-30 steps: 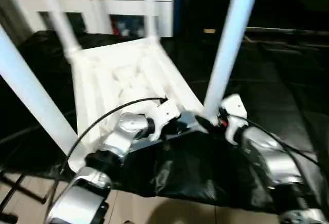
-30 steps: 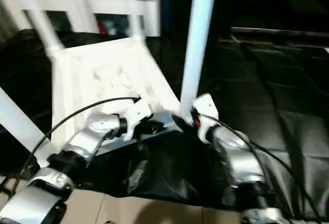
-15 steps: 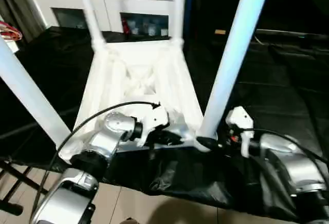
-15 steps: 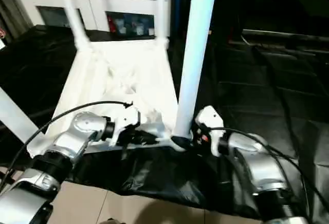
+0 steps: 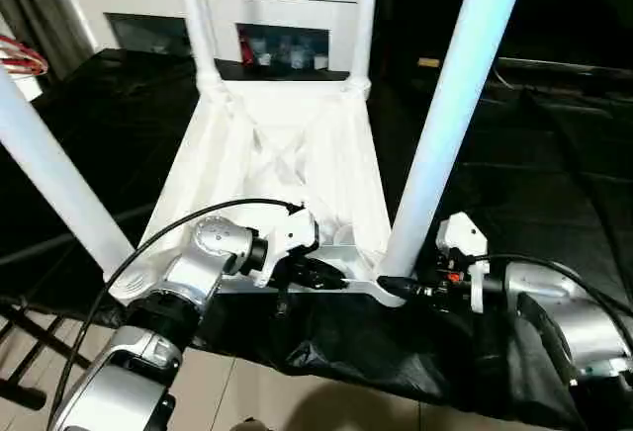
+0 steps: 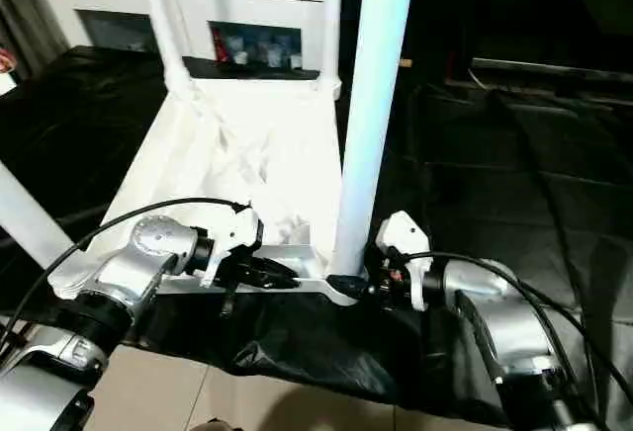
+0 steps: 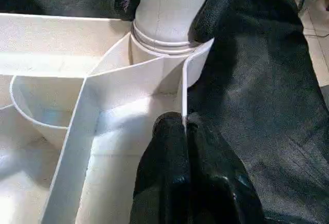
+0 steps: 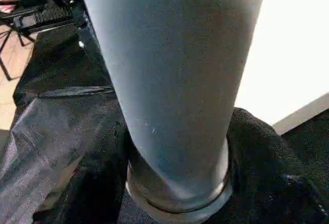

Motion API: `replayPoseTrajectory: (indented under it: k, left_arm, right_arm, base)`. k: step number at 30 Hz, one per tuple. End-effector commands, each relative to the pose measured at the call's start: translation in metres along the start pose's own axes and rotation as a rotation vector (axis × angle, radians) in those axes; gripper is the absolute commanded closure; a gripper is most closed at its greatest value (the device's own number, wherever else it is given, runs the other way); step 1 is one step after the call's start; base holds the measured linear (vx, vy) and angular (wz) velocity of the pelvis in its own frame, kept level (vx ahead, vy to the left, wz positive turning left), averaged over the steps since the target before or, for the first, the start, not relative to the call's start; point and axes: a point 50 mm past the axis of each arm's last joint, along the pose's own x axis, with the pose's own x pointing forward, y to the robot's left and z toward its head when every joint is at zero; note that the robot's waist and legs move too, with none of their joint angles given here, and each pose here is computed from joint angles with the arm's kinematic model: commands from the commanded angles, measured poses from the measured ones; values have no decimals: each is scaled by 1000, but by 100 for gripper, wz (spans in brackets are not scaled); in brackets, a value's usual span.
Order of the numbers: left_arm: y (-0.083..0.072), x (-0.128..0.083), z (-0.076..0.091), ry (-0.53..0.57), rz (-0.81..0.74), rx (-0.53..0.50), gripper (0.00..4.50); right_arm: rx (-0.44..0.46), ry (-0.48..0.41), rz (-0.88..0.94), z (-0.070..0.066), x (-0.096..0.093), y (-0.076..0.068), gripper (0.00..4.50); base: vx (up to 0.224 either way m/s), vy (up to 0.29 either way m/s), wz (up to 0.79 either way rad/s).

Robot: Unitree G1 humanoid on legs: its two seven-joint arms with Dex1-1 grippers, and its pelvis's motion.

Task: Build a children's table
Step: Rotate leg to tighten

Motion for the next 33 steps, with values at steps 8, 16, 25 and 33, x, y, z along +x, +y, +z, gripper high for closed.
replayPoseTrajectory:
  k: [8, 16, 25, 33]
  left_arm:
    - [19, 46, 45, -132, 289, 21, 450]
    - [14, 72, 62, -169, 332, 26, 450]
    - [9, 55, 50, -149, 247, 79, 450]
    - [4, 34, 40, -132, 124, 120, 450]
  right_arm:
    - [136, -66, -321, 0, 57, -1, 206]
    - [182, -117, -525, 20, 85, -11, 207]
    - [140, -154, -394, 18, 69, -8, 109]
    - [4, -88, -173, 10, 35, 0, 109]
  base:
    - [0, 0, 0]
    - [0, 0, 0]
    - [0, 0, 0]
    - [0, 0, 0]
